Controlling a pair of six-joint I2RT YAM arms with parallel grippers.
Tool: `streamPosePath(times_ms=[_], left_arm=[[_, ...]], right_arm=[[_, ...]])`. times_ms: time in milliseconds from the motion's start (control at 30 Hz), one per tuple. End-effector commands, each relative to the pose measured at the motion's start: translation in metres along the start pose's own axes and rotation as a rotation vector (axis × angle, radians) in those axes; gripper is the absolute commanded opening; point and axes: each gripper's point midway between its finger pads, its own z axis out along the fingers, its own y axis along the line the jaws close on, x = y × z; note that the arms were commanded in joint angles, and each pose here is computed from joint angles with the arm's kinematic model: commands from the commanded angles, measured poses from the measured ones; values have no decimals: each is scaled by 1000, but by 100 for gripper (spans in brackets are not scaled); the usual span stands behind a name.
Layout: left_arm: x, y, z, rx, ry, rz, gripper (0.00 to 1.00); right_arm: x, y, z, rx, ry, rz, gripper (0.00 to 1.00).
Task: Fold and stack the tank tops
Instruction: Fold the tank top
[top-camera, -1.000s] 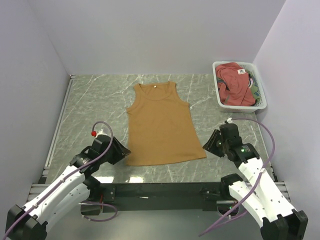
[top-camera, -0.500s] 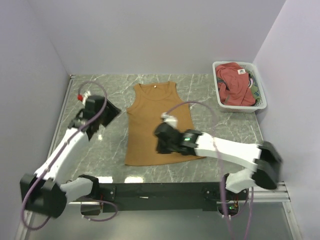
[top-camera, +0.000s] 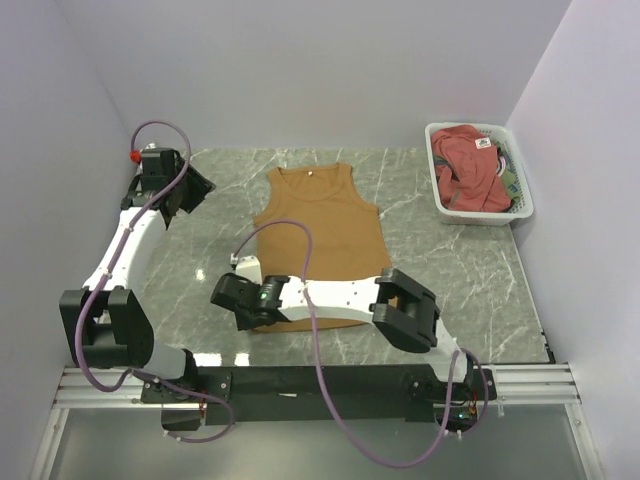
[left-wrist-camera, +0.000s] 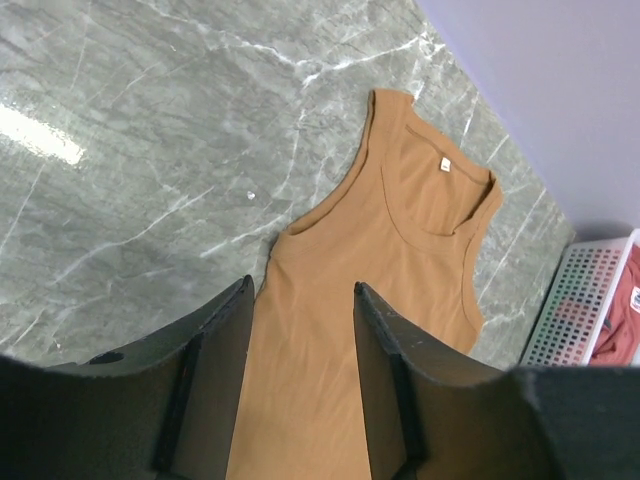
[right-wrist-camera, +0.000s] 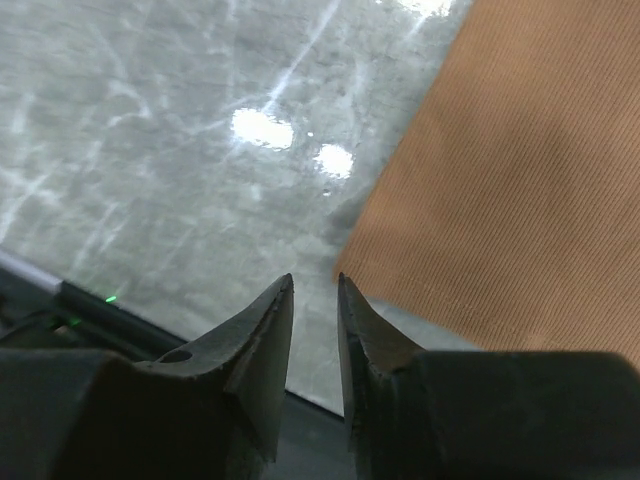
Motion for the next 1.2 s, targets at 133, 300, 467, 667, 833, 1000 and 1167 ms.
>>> streamPosePath(times_ms=[133,300,467,667,833,1000,1167], left_arm=[[-3,-14,0,81,15,42,49],[4,-8,5,75,30,46,49],[9,-4,10,70,42,51,49],[13,-2,15,71,58,50,48],[17,1,19,70,68,48,48],[24,6,24,68,82,33,48],[44,20,33,62,114,-1,48]], right_arm=[[-3,-1,-1,99,-47,-47,33],[-2,-6,0,151,-69,-66,35],[5,-4,10,145,-48,-82,37],[4,-3,18,170,-46,-97,39],[11,-7,27,188,-26,-113,39],[19,-15,31,192,-9,-123,17],[29,-31,20,184,9,-145,0]])
